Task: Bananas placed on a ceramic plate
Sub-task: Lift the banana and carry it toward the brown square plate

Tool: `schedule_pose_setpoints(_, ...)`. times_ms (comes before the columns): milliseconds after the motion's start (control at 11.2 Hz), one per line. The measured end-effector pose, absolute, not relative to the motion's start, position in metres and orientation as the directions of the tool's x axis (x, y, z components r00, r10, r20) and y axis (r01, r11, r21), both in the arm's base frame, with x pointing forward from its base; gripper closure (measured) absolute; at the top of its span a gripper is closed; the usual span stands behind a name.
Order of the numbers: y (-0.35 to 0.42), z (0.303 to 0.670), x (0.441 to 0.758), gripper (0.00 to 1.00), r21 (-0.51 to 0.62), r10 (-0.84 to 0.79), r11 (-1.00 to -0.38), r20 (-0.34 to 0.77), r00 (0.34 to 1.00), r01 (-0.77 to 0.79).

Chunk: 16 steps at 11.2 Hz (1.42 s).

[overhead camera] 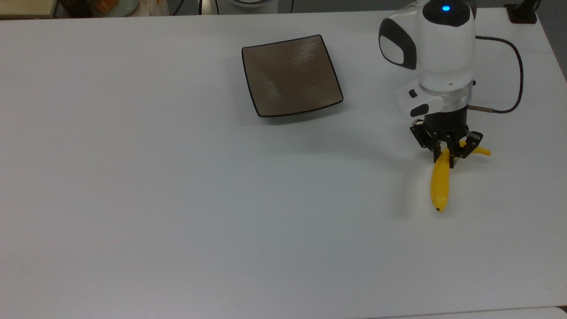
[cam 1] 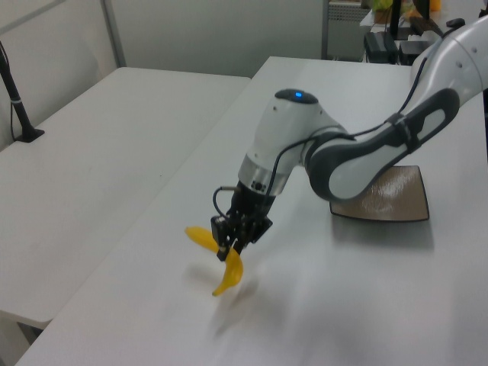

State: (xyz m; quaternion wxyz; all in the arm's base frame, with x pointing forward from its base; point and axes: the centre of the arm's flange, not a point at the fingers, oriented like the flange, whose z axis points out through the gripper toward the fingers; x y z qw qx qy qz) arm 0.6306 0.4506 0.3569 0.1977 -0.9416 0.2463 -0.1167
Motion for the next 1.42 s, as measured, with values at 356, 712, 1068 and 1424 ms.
schedule_pose_setpoints(356,0.406,0.389,0.625,0.7,-0.298,-0.373,-0.896,0.104,0.922,-0.329)
schedule_pose_setpoints(712,0.342,0.43,0.609,0.7,-0.145,-0.138,-0.979,-0.065,0.988,-0.146)
schedule_pose_setpoints(1068,0.294,0.482,0.564,0.7,-0.073,-0.021,-0.997,-0.149,0.989,-0.032)
schedule_pose_setpoints(1424,0.219,0.509,0.536,0.7,-0.045,0.055,-0.998,-0.217,0.975,0.046)
